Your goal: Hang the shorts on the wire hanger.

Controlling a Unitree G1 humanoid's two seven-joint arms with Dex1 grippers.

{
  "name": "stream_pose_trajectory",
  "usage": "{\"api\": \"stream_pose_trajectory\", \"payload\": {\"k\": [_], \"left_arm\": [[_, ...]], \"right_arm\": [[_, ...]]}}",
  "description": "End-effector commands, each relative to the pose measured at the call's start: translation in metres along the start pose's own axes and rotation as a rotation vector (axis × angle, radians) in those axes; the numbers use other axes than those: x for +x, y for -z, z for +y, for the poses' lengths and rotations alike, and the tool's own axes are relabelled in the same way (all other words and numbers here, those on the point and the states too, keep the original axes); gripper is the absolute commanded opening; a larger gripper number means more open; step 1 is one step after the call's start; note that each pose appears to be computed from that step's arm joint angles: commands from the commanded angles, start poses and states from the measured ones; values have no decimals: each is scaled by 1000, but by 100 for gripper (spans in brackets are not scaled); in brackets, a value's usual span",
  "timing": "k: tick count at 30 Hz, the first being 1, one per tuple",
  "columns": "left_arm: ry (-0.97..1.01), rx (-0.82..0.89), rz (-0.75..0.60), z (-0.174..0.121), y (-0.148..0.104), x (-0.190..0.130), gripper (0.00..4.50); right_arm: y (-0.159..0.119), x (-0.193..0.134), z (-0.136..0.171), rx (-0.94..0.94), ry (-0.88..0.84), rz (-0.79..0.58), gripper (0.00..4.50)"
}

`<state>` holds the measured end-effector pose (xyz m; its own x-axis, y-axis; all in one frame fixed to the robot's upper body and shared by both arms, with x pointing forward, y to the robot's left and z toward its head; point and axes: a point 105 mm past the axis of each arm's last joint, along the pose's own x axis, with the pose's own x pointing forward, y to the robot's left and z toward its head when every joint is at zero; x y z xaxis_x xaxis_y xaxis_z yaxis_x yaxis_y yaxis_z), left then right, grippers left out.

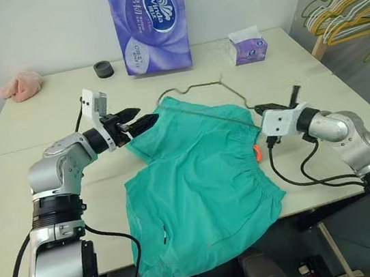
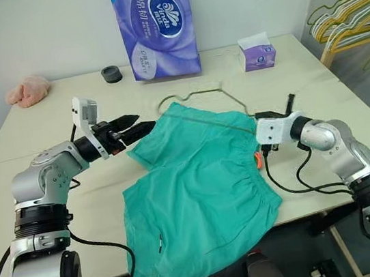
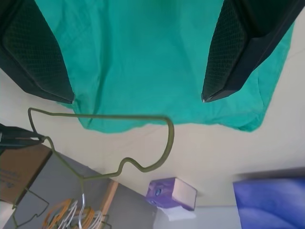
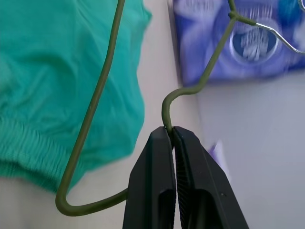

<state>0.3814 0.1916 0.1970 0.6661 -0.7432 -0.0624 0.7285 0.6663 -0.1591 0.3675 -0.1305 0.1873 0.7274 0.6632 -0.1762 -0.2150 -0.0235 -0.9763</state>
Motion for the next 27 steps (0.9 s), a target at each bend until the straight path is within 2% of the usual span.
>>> {"api": "stream_pose_trajectory", "payload": {"k": [1, 7, 11, 20, 27], "left_arm": [[55, 50, 31, -9, -3, 0, 450], [182, 71, 152, -29, 22, -4, 450], [247, 61, 201, -38, 30, -10, 450], [305, 164, 384, -45, 64, -22, 450], [334, 214, 428, -47, 77, -24, 233]], "right_arm": [[-27, 2, -9, -160, -7, -125, 4], [-43, 6, -10, -228, -23, -202, 4], [-45, 8, -10, -252, -39, -220, 4], [-47, 9, -11, -251, -36, -242, 4], [-48, 8, -12, -235, -28, -249, 0]]}}
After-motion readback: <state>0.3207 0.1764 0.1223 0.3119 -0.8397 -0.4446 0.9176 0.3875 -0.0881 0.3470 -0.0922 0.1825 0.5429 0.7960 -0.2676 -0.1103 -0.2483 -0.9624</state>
